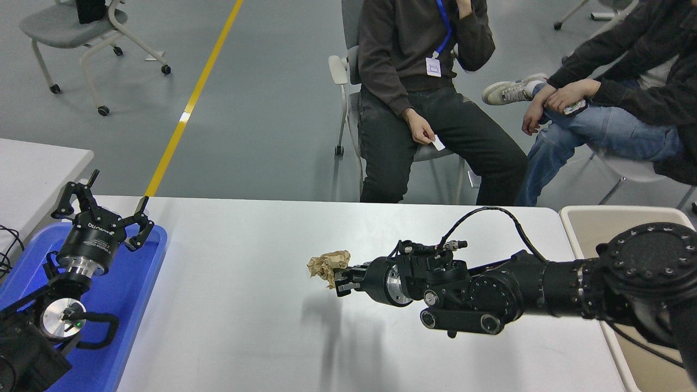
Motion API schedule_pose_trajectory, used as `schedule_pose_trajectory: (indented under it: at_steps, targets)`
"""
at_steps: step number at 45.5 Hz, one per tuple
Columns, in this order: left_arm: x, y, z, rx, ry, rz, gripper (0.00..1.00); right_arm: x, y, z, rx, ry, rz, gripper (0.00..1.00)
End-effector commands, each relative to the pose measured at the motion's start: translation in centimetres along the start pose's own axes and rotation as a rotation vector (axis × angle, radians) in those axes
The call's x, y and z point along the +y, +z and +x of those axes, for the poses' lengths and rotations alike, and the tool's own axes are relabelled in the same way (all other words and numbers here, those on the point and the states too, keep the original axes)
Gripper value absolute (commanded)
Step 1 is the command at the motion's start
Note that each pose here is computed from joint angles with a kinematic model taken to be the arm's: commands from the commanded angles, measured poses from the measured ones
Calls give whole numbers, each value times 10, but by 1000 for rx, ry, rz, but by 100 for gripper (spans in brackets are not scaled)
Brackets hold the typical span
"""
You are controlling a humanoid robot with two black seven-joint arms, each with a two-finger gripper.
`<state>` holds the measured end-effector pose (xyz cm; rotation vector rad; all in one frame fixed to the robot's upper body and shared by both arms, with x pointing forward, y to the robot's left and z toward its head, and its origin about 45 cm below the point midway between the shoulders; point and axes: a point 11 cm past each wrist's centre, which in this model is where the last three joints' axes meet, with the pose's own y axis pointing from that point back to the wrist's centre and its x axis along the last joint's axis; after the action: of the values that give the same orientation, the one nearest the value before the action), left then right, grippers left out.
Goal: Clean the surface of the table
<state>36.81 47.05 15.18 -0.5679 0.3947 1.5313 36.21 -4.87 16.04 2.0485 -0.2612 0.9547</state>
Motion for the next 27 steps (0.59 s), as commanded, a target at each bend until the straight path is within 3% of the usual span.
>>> schedule_pose_trajectory:
  at_steps: [1, 27]
  targets:
    - [0, 0, 0, -1, 0, 1, 100, 26, 3, 32, 8, 9, 7, 0]
    - [0, 0, 0, 0, 1, 0, 100, 117, 28, 99, -73, 51, -33, 0]
